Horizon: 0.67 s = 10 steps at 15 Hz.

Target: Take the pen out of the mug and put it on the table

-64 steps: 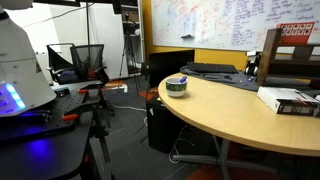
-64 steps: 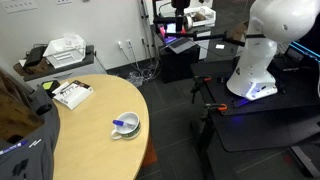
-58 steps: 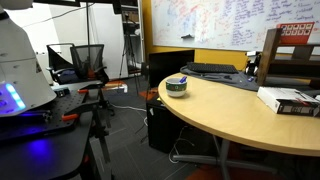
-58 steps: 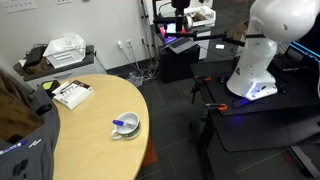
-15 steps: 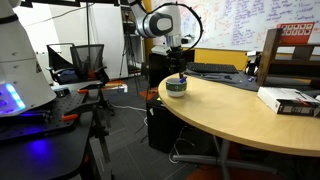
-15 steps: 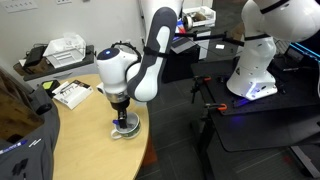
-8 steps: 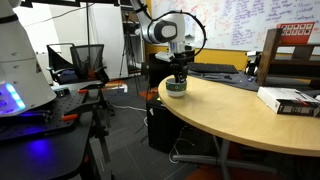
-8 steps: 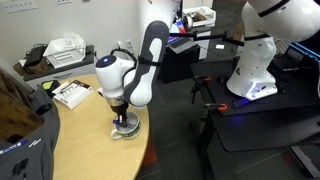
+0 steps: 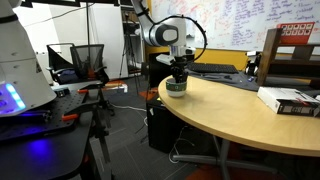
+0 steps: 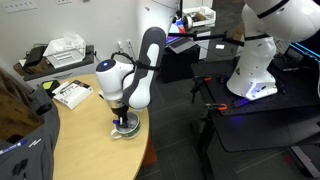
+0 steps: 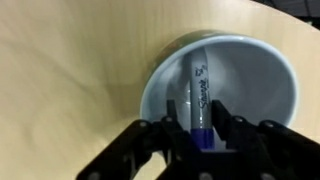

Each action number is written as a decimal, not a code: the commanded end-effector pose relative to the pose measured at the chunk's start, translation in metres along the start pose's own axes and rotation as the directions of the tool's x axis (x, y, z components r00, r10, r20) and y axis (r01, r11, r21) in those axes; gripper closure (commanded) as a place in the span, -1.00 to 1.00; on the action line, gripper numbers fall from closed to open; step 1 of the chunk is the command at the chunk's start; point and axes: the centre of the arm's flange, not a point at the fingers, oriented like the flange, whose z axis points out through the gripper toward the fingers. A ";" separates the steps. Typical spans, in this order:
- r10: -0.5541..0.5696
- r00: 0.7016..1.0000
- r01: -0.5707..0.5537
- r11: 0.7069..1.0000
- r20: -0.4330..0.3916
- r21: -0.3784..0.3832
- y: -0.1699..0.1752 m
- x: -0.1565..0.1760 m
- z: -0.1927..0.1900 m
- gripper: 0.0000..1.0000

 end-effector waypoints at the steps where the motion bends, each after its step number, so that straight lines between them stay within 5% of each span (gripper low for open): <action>1: 0.029 1.000 -0.029 0.999 0.005 0.018 0.000 0.008 -0.002 0.78; 3: 0.023 1.000 -0.023 0.999 -0.003 0.028 0.000 0.008 -0.008 0.95; 10: -0.070 0.996 0.069 0.997 0.053 0.027 -0.004 -0.003 -0.058 0.88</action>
